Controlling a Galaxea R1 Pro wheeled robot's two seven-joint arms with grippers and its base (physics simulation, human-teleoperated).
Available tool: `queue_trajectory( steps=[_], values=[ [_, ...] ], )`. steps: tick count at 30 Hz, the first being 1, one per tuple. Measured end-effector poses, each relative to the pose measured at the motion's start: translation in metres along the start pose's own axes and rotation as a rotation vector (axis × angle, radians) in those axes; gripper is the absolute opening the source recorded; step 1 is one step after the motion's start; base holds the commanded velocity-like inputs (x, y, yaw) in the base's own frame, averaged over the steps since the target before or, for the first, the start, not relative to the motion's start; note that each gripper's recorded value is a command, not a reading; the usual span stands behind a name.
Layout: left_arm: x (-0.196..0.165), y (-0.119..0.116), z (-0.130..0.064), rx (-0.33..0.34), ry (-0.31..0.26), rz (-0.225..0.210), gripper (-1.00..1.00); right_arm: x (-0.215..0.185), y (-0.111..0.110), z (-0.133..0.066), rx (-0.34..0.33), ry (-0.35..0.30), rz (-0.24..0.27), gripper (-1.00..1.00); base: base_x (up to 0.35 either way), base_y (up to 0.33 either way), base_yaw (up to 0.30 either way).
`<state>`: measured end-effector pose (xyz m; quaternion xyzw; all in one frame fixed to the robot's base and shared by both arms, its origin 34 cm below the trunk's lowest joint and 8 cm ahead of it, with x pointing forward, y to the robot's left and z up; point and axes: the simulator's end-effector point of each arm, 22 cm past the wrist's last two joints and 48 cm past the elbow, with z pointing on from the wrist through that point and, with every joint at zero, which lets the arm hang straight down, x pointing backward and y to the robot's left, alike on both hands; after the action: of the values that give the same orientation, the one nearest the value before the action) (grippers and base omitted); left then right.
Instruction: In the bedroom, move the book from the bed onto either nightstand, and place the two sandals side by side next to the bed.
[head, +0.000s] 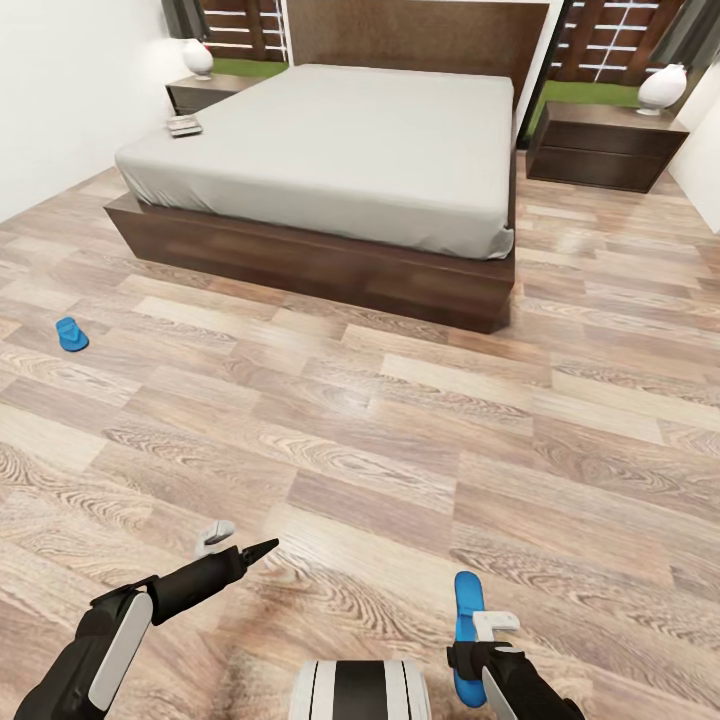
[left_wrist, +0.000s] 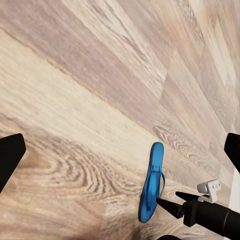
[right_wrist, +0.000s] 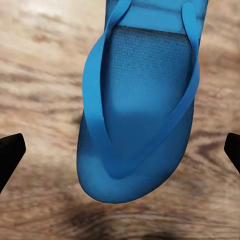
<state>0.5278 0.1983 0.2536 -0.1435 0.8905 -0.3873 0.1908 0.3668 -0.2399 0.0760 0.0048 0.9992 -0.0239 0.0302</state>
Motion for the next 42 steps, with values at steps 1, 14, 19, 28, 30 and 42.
queue_trajectory(
  steps=[1,14,19,28,30,42],
  values=[
    [-0.0001,0.0,0.0,0.0,0.0,0.0,1.0,0.0,0.0001,0.0,0.0,0.0,0.0,1.0,0.002,-0.002,0.0],
    [0.0001,-0.0001,-0.0002,0.0,0.0,0.001,1.0,-0.0002,0.0002,-0.0002,0.0,-0.001,0.0,1.0,0.123,0.0,0.0],
    [0.0002,0.0002,0.0,-0.001,0.001,0.001,1.0,-0.0001,0.0004,-0.0001,-0.001,0.0,0.0,1.0,0.067,0.0,0.0],
    [-0.0001,0.0001,0.0,-0.001,0.0,0.001,1.0,-0.0003,0.0001,-0.0001,0.0,-0.001,0.0,1.0,0.01,0.0,0.0],
    [0.0,0.0001,0.0,-0.001,0.0,0.001,1.0,-0.0002,0.0,0.0,0.0,0.0,0.0,1.0,0.001,0.0,0.0],
    [-0.0001,0.0,0.0,-0.001,0.0,0.001,1.0,-0.0002,0.0001,-0.0001,0.0,0.0,0.0,1.0,0.117,0.0,0.0]
  ],
)
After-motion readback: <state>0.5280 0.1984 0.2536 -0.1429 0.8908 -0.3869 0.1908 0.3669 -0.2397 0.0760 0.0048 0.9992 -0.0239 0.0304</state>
